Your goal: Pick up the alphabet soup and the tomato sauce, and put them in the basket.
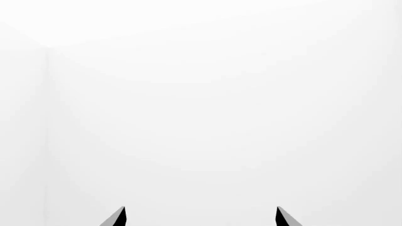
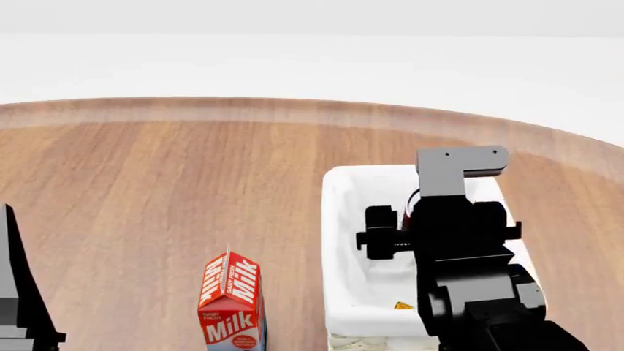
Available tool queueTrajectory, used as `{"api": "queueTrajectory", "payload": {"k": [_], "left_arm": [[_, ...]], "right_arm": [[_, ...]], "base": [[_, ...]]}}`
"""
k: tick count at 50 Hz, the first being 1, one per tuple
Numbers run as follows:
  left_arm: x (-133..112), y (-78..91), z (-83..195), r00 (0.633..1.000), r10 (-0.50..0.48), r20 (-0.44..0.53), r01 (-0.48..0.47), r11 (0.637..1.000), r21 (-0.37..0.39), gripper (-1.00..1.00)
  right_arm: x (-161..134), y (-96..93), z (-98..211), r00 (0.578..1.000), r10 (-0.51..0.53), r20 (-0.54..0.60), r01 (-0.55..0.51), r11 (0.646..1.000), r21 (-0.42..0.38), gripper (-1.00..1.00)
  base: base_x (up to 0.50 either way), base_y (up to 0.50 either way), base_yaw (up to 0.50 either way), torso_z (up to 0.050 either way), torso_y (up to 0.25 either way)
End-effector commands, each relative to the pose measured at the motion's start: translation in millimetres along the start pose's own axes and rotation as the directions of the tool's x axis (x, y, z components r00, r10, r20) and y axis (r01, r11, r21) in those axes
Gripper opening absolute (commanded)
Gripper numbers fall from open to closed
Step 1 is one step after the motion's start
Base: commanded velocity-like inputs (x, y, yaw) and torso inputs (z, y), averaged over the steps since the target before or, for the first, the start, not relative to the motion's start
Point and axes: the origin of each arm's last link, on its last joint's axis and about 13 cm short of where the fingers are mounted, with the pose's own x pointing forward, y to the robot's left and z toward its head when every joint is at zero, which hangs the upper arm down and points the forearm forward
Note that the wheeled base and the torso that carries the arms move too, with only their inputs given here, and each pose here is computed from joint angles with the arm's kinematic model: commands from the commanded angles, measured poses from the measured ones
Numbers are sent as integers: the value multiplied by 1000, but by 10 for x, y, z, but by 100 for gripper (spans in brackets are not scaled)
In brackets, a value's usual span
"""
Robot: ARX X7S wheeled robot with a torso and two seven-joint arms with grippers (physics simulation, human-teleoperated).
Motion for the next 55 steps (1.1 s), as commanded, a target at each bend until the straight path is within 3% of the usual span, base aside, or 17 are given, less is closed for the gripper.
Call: {"api": "queueTrajectory", "payload": {"k": [1,10,14,19,20,23,30,32,36,48,55], "left_arm": [[6,-3,3,1000,-1,1,1,1000,-1,100],[3,-3,1,1000,-1,2,1,1000,-4,100],[0,-8,-2,1000,-2,1,2,1000,-3,100],[2,-7,-5,1000,0,1,0,1000,-4,100],[1,-8,-7,1000,0,0,0,1000,-4,100],[0,-10,-1,1000,-1,1,1,1000,-4,100],[5,-7,-4,1000,-2,1,2,1000,-3,100],[6,-9,7,1000,-2,1,2,1000,-3,100],[7,-7,3,1000,-1,0,1,1000,-3,100],[-1,-2,24,1000,-1,3,1,1000,-2,100],[-1,-13,-4,1000,-3,0,3,1000,-5,100]], "right_arm": [[0,-3,0,1000,5,-4,-5,1000,-21,100],[0,-10,14,1000,-1,6,1,1000,-7,100],[15,-41,124,992,-42,123,37,998,43,100],[10,-60,278,953,-60,298,36,996,84,100],[0,-74,321,928,-90,361,59,994,96,100],[-49,-80,382,901,-87,425,42,993,113,100],[-102,-75,438,869,-93,487,39,992,119,100],[-120,-69,455,850,-89,519,32,993,118,100],[-172,-64,478,769,-107,630,33,991,128,100],[-320,-30,517,667,-118,736,43,992,120,100],[-533,-39,684,609,-147,779,33,987,160,100]], "base": [[0,0,0,0,0],[0,0,0,0,0],[0,0,0,0,0],[0,0,0,2,0],[0,0,0,0,0],[0,0,0,0,0],[0,0,0,0,0],[0,0,0,0,0],[0,0,0,0,0],[0,0,0,0,0],[0,0,0,0,0]]}}
